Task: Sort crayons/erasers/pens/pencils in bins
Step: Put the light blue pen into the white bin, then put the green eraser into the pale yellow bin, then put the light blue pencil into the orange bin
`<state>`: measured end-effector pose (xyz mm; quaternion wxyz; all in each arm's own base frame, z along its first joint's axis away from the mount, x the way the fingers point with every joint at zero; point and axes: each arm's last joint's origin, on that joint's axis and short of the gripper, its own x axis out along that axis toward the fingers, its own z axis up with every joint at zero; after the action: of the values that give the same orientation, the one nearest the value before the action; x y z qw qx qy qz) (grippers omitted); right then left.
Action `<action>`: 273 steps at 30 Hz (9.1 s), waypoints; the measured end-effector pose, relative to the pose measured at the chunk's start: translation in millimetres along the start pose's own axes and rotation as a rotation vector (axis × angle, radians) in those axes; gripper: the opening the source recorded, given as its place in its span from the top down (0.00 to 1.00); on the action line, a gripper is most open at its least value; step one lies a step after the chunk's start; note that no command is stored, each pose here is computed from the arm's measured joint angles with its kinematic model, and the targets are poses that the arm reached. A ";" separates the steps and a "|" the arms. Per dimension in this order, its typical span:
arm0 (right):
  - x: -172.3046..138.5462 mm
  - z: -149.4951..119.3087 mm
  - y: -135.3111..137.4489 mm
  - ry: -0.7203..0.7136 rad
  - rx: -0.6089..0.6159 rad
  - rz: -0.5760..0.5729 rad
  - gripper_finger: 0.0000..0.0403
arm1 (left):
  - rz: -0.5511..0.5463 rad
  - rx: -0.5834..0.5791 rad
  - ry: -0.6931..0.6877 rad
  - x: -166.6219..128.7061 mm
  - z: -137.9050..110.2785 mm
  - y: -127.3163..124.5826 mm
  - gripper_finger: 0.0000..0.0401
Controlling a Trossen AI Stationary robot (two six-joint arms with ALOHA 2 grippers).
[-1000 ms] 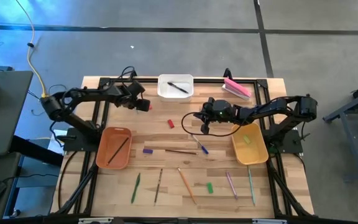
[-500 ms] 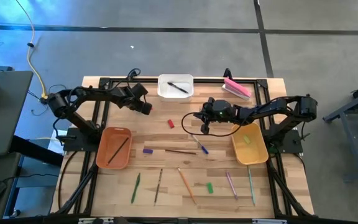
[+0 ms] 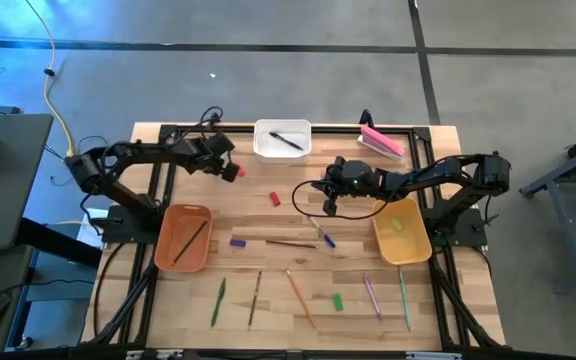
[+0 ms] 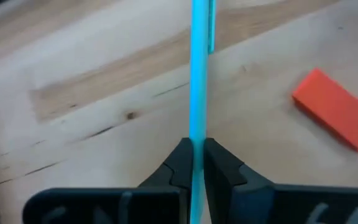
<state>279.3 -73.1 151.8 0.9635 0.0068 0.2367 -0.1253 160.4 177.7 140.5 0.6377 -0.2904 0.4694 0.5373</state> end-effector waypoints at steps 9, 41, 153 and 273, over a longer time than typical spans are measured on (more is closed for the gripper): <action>0.0 0.0 0.0 0.000 0.000 0.000 1.00 | -0.068 -0.026 -0.187 -46.4 9.6 11.4 0.98; 0.0 0.0 0.1 0.000 0.002 0.000 1.00 | -0.388 0.555 -0.302 -20.6 132.4 -100.5 1.00; -42.7 -11.8 316.0 0.916 0.896 -0.433 0.51 | -1.113 0.515 -1.145 -69.3 -105.7 -18.8 1.00; -207.3 -66.2 246.6 0.970 0.999 -0.344 0.88 | -1.158 0.453 -1.152 -73.4 -104.1 -18.0 1.00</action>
<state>131.9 219.9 176.6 0.5981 0.4646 0.5502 -0.3517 149.1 51.8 164.2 0.9945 -0.0313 -0.0554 0.0830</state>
